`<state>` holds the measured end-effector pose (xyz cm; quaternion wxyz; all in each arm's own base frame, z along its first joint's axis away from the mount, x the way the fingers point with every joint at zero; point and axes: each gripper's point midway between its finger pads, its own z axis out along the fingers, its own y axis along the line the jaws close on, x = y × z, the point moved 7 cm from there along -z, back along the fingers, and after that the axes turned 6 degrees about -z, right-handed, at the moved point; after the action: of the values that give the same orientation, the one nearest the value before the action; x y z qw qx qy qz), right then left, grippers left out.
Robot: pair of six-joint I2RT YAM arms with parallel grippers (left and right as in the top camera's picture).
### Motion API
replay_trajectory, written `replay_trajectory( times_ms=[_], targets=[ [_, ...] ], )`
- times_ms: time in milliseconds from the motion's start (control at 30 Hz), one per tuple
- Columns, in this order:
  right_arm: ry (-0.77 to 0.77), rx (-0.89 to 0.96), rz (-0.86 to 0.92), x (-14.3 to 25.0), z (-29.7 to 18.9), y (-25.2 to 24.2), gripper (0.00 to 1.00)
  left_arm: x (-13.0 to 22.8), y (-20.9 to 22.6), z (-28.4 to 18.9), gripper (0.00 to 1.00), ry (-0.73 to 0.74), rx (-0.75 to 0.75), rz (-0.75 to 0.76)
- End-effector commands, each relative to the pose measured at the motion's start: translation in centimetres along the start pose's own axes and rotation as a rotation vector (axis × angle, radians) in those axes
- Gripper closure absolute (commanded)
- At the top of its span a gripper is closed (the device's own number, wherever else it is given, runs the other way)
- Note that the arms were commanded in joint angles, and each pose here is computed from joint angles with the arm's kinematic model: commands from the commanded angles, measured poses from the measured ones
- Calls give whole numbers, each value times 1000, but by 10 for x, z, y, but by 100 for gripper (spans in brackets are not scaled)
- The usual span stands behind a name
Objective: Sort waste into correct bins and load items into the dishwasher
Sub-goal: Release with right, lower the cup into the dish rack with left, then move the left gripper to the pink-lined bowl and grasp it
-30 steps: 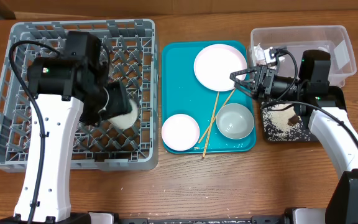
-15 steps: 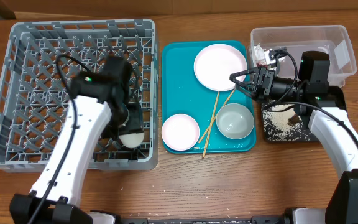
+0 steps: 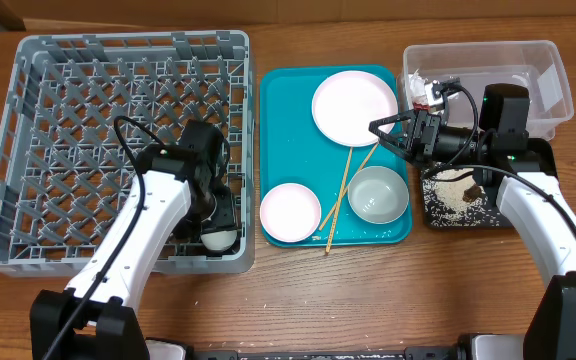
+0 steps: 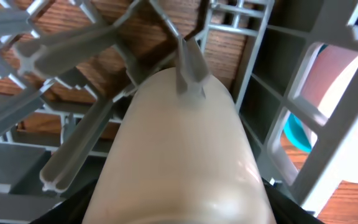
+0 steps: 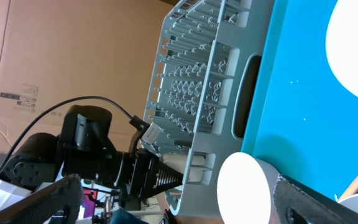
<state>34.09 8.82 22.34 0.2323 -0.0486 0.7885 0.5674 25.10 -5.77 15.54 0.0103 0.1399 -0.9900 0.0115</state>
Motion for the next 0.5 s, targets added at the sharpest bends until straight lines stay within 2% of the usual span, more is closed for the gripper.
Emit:
replay_trajectory(
  times_ms=[0,100,167,233,300,333,367,467],
  targets=[
    [-4,6,-25,-1,1,1,5,-1,-1,0,36,-13,6,-15],
    [-6,5,-31,-1,0,3,10,-2,-4,-2,34,-18,26,-14],
    [-13,4,-41,-2,-2,7,9,-5,-7,-8,34,-26,48,-11],
    [-28,11,-55,-3,-7,14,1,-9,-11,-18,33,-39,71,12],
    [-57,47,-64,-3,-14,22,0,-11,-14,-31,30,-50,83,30],
    [-71,65,-70,-3,-18,26,0,-12,-14,-37,27,-53,84,41],
    [-87,87,-84,-2,-23,33,0,-12,-15,-44,19,-57,85,58],
    [-136,161,-141,4,-37,54,0,-12,-15,-61,10,-63,86,89]
  ],
)
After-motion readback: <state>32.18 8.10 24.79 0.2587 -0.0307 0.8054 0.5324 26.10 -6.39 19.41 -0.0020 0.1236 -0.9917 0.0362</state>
